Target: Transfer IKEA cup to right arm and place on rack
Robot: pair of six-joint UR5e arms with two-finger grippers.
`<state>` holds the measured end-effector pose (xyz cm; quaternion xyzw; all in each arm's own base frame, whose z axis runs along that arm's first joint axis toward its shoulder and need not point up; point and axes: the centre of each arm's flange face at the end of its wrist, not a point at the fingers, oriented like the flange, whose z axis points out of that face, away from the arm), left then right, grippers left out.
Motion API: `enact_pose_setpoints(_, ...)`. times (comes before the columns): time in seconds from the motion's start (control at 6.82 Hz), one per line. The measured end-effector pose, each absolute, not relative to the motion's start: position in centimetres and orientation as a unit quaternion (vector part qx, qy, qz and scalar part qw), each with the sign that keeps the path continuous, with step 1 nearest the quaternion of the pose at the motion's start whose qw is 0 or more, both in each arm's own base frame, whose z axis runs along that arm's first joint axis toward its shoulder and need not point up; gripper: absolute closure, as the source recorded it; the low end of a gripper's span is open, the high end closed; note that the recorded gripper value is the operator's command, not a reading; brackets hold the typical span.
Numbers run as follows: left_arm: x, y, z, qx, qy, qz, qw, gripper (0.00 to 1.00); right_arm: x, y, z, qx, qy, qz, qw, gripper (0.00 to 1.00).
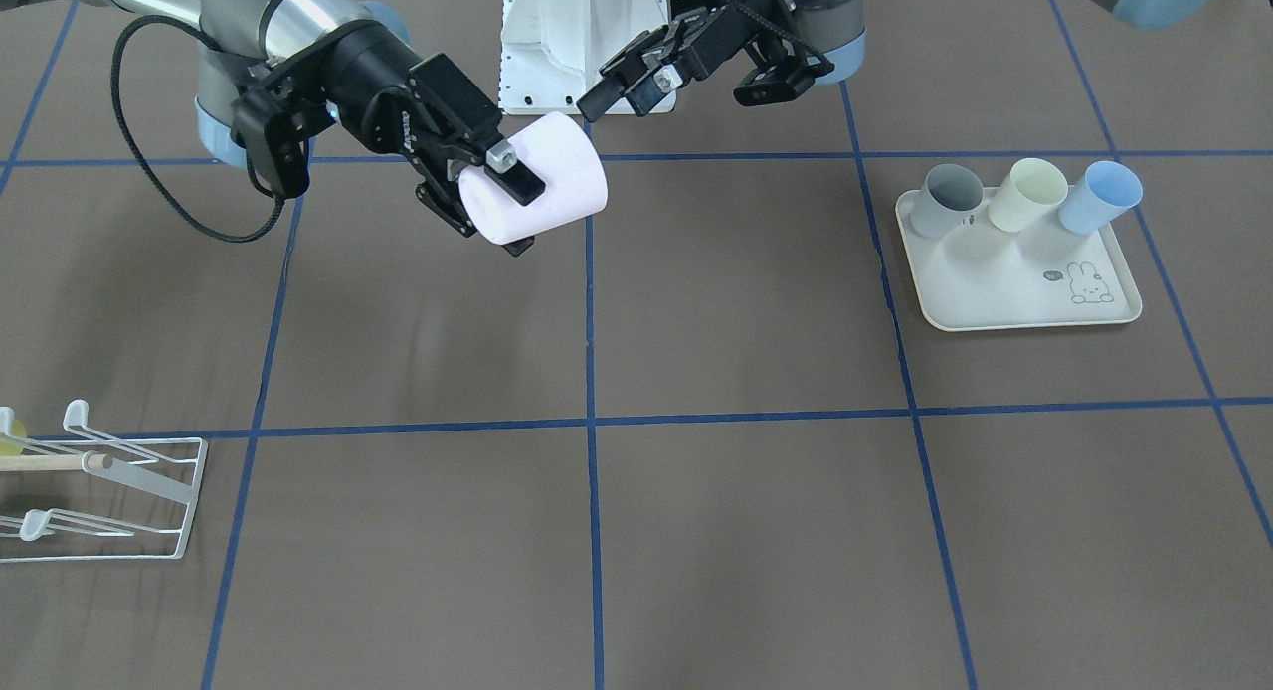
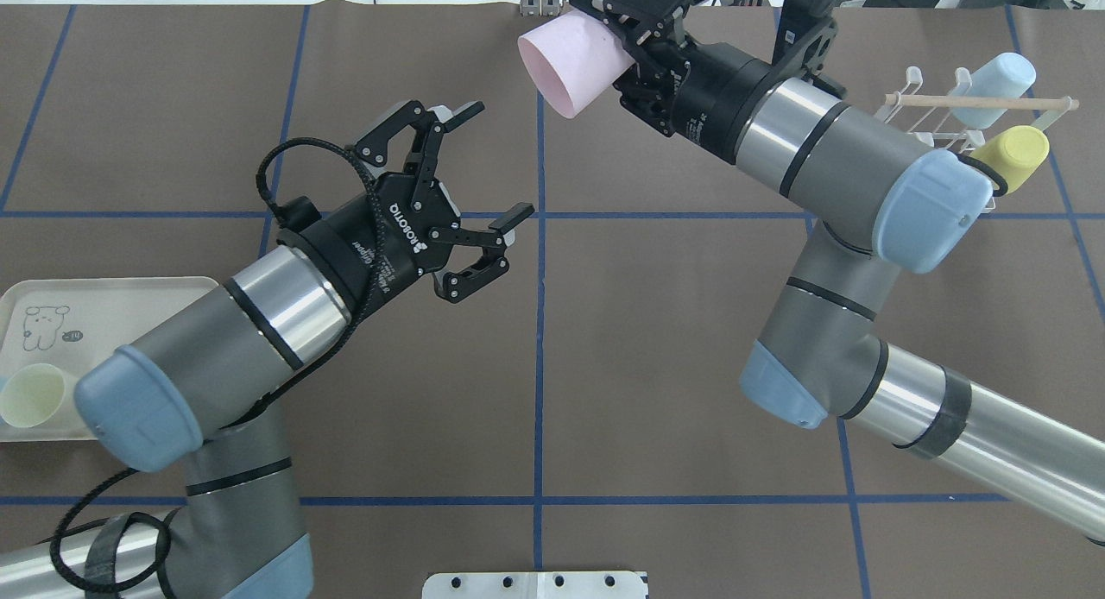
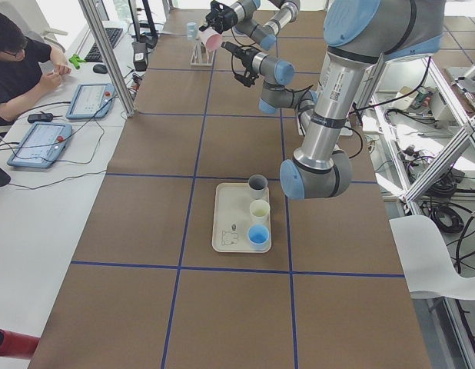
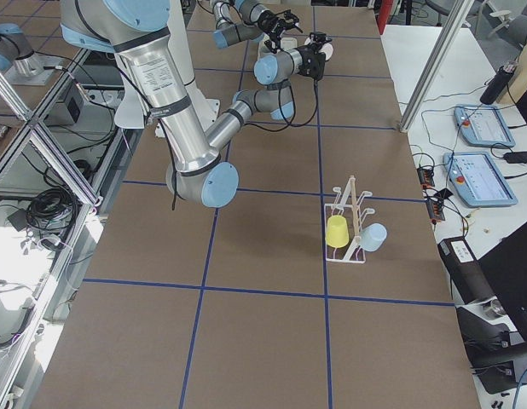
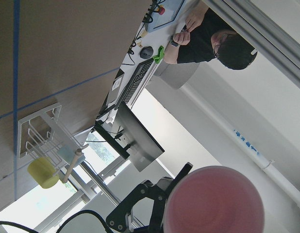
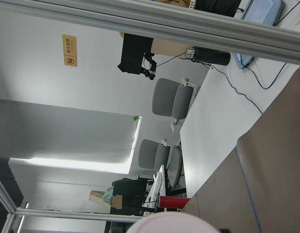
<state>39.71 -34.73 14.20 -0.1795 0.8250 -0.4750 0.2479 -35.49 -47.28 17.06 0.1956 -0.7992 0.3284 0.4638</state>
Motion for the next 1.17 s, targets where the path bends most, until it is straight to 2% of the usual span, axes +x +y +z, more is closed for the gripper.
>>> enact_pose_setpoints(0.59,31.3,-31.3,20.4,-0.056,0.822,-0.447,0.349,0.00,-27.1,-50.1,32.9,0.371,-0.605,0.283,0.645,1.00)
enact_pose_setpoints(1.17,25.2,-28.7,27.6,0.069,0.755,-0.413,0.505,0.00,-16.5,-50.8,43.7,0.486,-0.375,0.218,0.758,1.00)
